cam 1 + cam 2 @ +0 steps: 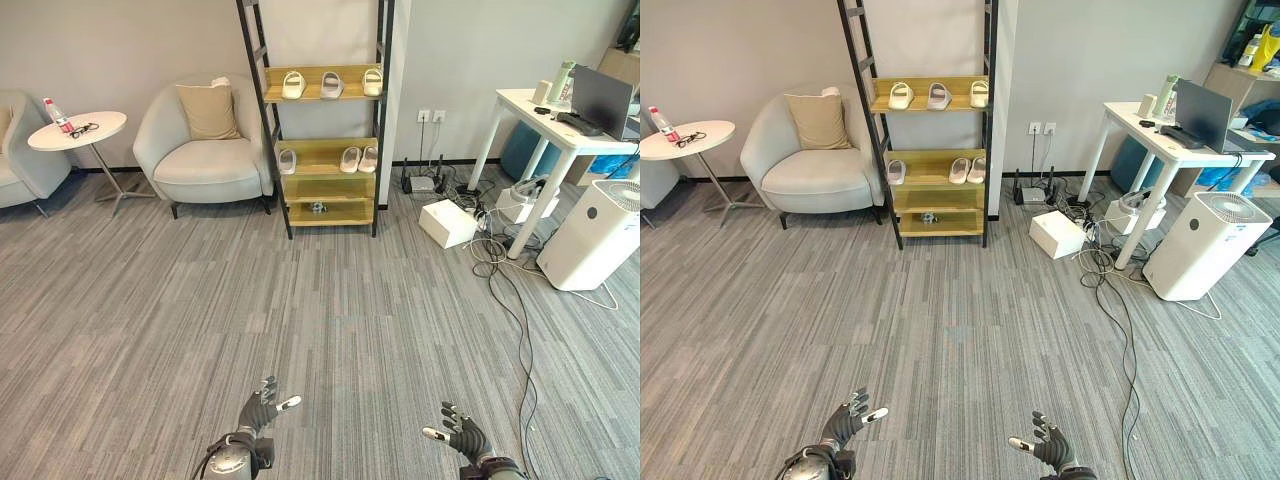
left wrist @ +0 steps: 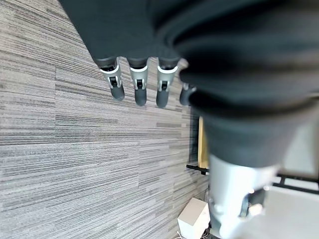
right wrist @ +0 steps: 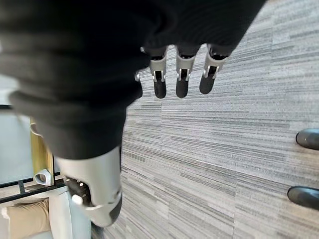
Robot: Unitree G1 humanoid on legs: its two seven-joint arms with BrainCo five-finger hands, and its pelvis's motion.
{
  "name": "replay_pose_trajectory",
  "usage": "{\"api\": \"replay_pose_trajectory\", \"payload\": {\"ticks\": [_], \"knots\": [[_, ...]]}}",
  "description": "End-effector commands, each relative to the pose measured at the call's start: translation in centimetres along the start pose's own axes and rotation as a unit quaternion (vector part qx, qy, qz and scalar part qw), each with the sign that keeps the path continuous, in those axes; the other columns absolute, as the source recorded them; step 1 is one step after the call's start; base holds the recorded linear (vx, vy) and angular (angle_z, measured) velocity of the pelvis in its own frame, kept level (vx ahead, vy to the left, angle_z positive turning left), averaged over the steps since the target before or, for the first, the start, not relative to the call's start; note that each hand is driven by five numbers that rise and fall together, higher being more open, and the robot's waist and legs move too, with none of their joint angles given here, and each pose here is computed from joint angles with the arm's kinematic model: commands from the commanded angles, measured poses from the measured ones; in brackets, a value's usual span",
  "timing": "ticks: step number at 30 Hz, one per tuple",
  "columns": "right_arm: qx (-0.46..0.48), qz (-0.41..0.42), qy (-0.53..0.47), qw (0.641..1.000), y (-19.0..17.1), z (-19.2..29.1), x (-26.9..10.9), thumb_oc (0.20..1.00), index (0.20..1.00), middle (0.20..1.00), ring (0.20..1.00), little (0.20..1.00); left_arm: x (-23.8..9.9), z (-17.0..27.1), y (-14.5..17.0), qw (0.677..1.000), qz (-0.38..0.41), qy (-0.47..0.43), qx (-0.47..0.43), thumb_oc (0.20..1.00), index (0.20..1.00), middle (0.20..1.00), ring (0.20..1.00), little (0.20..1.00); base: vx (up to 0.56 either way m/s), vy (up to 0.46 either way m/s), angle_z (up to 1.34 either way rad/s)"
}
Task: Arrange the slippers neatly on the shoe rack.
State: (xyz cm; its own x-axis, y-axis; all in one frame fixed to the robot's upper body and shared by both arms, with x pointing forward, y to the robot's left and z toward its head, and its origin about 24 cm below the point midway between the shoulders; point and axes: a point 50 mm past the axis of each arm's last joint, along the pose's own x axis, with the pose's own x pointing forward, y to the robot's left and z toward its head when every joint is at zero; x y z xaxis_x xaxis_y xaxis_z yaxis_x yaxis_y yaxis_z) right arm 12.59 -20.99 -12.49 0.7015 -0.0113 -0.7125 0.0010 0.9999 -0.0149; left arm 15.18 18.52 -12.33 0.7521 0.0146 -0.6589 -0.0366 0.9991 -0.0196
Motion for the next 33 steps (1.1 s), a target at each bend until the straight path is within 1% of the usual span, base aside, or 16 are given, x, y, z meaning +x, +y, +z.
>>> {"api": "replay_pose_trajectory", "payload": {"ticks": [1, 9, 11, 14, 16, 20, 25, 27, 29, 33], "knots": [[0.01, 0.015, -0.031, 0.999, 0.3, 1.3, 0.3, 1.0, 1.0, 1.0, 1.0, 1.0, 0.8, 1.8, 0.4, 1.0, -0.003, -0.029, 0.003, 1.0, 1.0, 1.0, 1.0, 1.0, 0.0, 0.0, 0.0], [-0.01, 0.012, -0.054, 0.998, 0.0, 2.7, 0.5, 1.0, 1.0, 1.0, 1.0, 1.0, 0.6, 1.8, 1.2, 0.999, 0.015, -0.031, -0.005, 1.0, 1.0, 1.0, 1.0, 1.0, 0.0, 0.013, 0.0], [-0.022, 0.008, -0.066, 0.998, -0.3, 3.6, 0.8, 1.0, 1.0, 1.0, 1.0, 1.0, 0.7, 3.0, 1.9, 0.998, 0.027, -0.056, -0.008, 1.0, 1.0, 1.0, 1.0, 1.0, -0.03, 0.121, -0.15], [-0.027, 0.002, -0.074, 0.997, -0.7, 4.2, 0.9, 1.0, 1.0, 1.0, 1.0, 1.0, 0.9, 3.9, 2.3, 0.997, 0.03, -0.07, -0.007, 1.0, 1.0, 1.0, 1.0, 1.0, -0.02, 0.1, -0.08], [-0.03, -0.005, -0.085, 0.996, -1.1, 4.9, 1.0, 1.0, 1.0, 1.0, 1.0, 1.0, 1.2, 4.7, 2.5, 0.997, 0.026, -0.077, 0.011, 1.0, 1.0, 1.0, 1.0, 1.0, -0.05, 0.13, 0.0], [-0.031, 0.0, -0.093, 0.995, -0.7, 5.6, 1.4, 1.0, 1.0, 1.0, 1.0, 1.0, 1.7, 5.5, 2.8, 0.996, 0.03, -0.078, 0.039, 1.0, 1.0, 1.0, 1.0, 1.0, 0.01, 0.102, -0.08], [-0.024, -0.011, -0.089, 0.996, -1.2, 5.3, 1.2, 1.0, 1.0, 1.0, 1.0, 1.0, 2.0, 5.6, 2.4, 0.996, 0.032, -0.076, 0.03, 1.0, 1.0, 1.0, 1.0, 1.0, 0.27, -0.045, 0.07], [-0.028, -0.015, -0.082, 0.996, -1.5, 4.5, 0.7, 1.0, 1.0, 1.0, 1.0, 1.0, 2.2, 6.0, 1.3, 0.996, 0.016, -0.085, 0.033, 1.0, 1.0, 1.0, 1.0, 1.0, 0.62, -0.269, 0.08], [-0.027, -0.018, -0.079, 0.996, -1.8, 4.2, 0.4, 1.0, 1.0, 1.0, 1.0, 1.0, 2.2, 6.0, 1.0, 0.996, 0.009, -0.085, 0.039, 1.0, 1.0, 1.0, 1.0, 1.0, 0.34, -0.219, 0.39], [-0.035, -0.015, -0.086, 0.996, -2.7, 4.5, -0.1, 1.0, 1.0, 1.0, 1.0, 1.0, 2.2, 6.4, 0.9, 0.995, 0.003, -0.092, 0.035, 1.0, 1.0, 1.0, 1.0, 1.0, 0.27, -0.241, 0.4]]}}
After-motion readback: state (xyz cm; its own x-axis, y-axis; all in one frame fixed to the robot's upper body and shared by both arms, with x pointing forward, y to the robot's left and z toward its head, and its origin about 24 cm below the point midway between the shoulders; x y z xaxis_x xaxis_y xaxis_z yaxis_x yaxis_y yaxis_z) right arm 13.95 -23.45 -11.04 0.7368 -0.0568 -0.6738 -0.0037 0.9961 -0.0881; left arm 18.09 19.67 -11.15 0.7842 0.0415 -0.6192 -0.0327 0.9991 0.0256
